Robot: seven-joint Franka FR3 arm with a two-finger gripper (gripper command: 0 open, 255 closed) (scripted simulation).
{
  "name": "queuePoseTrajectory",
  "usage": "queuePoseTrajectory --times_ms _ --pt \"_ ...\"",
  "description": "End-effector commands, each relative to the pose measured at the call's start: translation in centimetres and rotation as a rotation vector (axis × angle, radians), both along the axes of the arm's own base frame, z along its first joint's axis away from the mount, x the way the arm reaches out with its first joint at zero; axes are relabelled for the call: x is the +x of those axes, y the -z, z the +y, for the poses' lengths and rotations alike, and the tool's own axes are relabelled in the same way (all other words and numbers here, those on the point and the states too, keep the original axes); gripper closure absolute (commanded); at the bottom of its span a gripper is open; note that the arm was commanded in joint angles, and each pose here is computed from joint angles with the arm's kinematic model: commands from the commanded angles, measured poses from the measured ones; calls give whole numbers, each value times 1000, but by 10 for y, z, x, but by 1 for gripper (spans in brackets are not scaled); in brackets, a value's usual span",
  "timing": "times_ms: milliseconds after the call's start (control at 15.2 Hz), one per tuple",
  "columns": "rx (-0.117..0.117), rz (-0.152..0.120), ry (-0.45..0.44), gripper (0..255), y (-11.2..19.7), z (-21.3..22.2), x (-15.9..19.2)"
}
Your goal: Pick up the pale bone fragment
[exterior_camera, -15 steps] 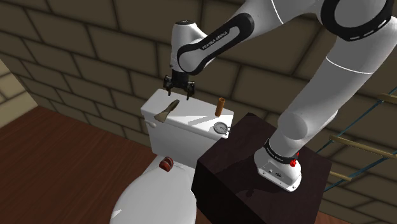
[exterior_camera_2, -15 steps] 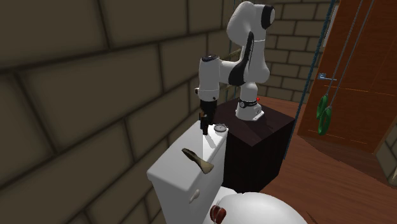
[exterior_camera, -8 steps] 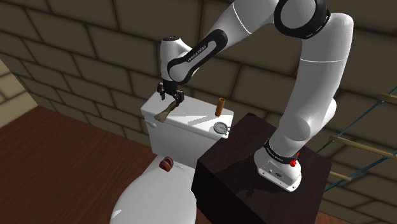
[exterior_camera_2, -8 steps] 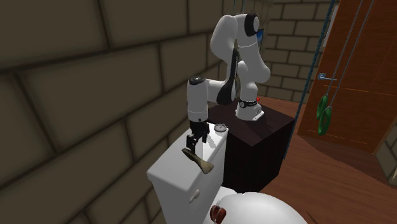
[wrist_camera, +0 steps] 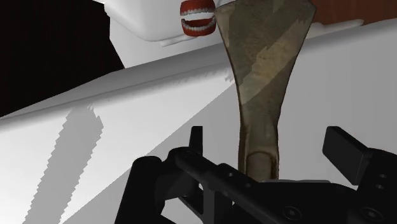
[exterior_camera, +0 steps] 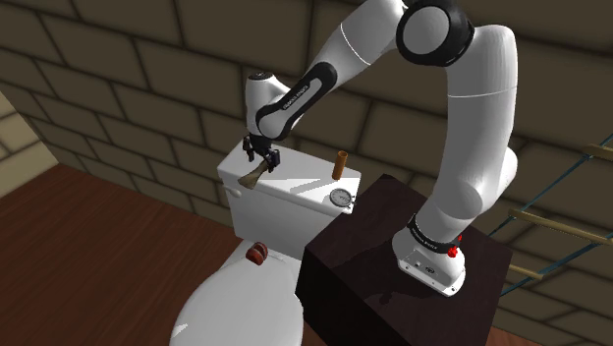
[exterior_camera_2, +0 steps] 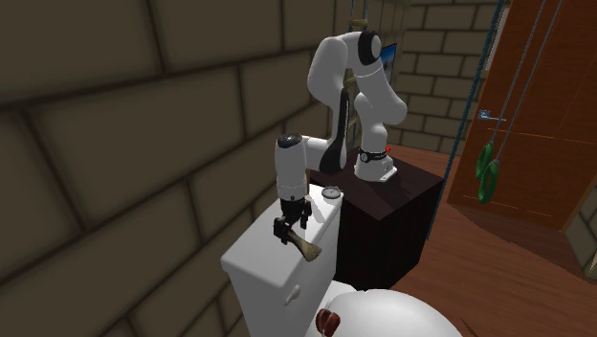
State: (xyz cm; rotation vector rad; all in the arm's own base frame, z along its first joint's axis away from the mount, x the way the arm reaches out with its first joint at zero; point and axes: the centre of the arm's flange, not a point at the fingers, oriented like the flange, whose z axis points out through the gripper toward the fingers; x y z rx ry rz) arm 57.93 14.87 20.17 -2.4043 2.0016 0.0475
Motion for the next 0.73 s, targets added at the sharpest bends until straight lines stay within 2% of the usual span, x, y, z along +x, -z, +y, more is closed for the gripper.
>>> queuePoseTrajectory --times_ms 0,132,198,660 --pt "0 0 1 0 13 0 0" --pt "0 0 1 0 14 0 0" --pt "0 0 1 255 14 0 -1" --pt "0 0 1 255 14 0 -1"
